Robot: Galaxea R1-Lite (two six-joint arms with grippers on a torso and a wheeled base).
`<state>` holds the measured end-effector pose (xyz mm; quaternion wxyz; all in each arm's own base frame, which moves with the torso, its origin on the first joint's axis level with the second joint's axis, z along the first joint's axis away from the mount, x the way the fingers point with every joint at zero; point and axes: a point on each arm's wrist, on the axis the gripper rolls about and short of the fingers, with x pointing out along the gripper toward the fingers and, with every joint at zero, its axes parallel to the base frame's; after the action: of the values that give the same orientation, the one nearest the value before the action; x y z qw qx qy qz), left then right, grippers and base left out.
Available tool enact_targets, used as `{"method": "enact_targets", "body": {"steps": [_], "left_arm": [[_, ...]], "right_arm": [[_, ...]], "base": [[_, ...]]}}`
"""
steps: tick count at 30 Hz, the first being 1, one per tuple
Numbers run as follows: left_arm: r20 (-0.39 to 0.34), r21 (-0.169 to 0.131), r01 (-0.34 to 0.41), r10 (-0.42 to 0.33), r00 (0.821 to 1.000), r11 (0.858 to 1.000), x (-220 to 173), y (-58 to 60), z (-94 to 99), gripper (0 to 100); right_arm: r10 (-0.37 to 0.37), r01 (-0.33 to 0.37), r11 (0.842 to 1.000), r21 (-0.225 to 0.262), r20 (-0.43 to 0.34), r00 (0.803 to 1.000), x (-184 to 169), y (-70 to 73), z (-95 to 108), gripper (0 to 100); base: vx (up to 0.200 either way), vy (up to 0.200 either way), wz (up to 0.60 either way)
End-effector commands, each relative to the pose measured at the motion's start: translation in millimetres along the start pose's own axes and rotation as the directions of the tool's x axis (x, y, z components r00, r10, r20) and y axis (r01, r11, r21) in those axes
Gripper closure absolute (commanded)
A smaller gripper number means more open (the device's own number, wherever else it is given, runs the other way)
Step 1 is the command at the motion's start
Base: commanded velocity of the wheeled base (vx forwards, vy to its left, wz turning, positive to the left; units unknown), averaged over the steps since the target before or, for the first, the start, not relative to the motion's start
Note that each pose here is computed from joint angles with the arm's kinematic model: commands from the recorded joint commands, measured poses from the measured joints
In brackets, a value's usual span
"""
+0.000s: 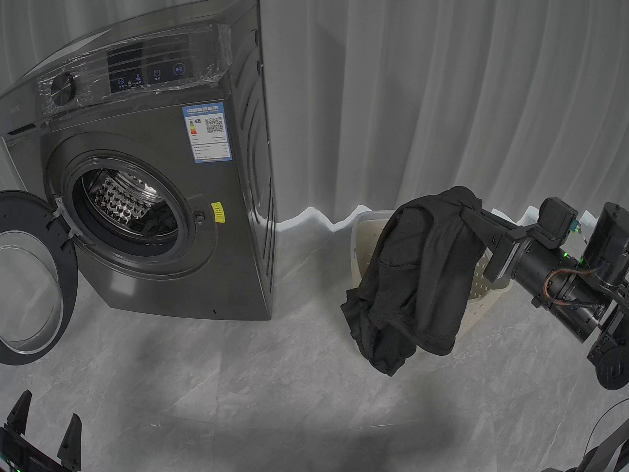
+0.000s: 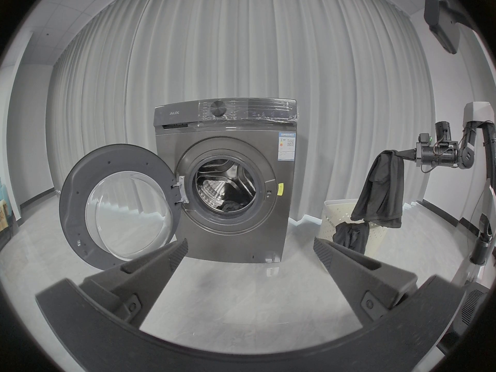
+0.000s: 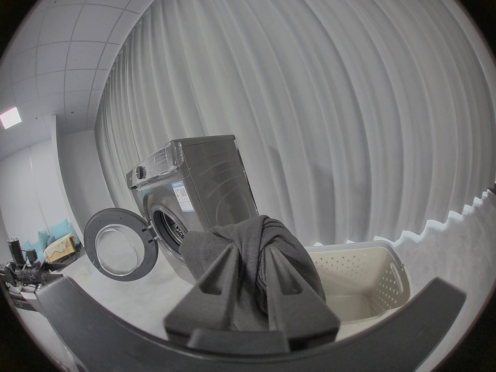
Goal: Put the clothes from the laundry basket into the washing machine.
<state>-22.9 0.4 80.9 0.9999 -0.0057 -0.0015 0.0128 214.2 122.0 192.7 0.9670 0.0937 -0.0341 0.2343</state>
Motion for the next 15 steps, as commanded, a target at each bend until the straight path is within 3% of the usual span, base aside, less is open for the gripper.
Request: {"method": "enact_targets", "body": {"steps": [1,15], "left_arm": [[-0.001,0.001,0.001,-0.001,1.0,1.0,0.1,0.0,-5.2,0],[-0.001,-0.001,0.004,-0.004,1.0,1.0,0.1,0.0,-5.2,0]], "right_arm": [[0.002,-0.002,1.0,0.0,0.003,1.0,-0.4,0.2,0.9,100],[0.011,-0.011,1.0,0.001,-0.005,1.0,-0.9,2.2,-1.0,100]], "base": [[0.0,0.2,0.0],[0.0,0.2,0.0]]}}
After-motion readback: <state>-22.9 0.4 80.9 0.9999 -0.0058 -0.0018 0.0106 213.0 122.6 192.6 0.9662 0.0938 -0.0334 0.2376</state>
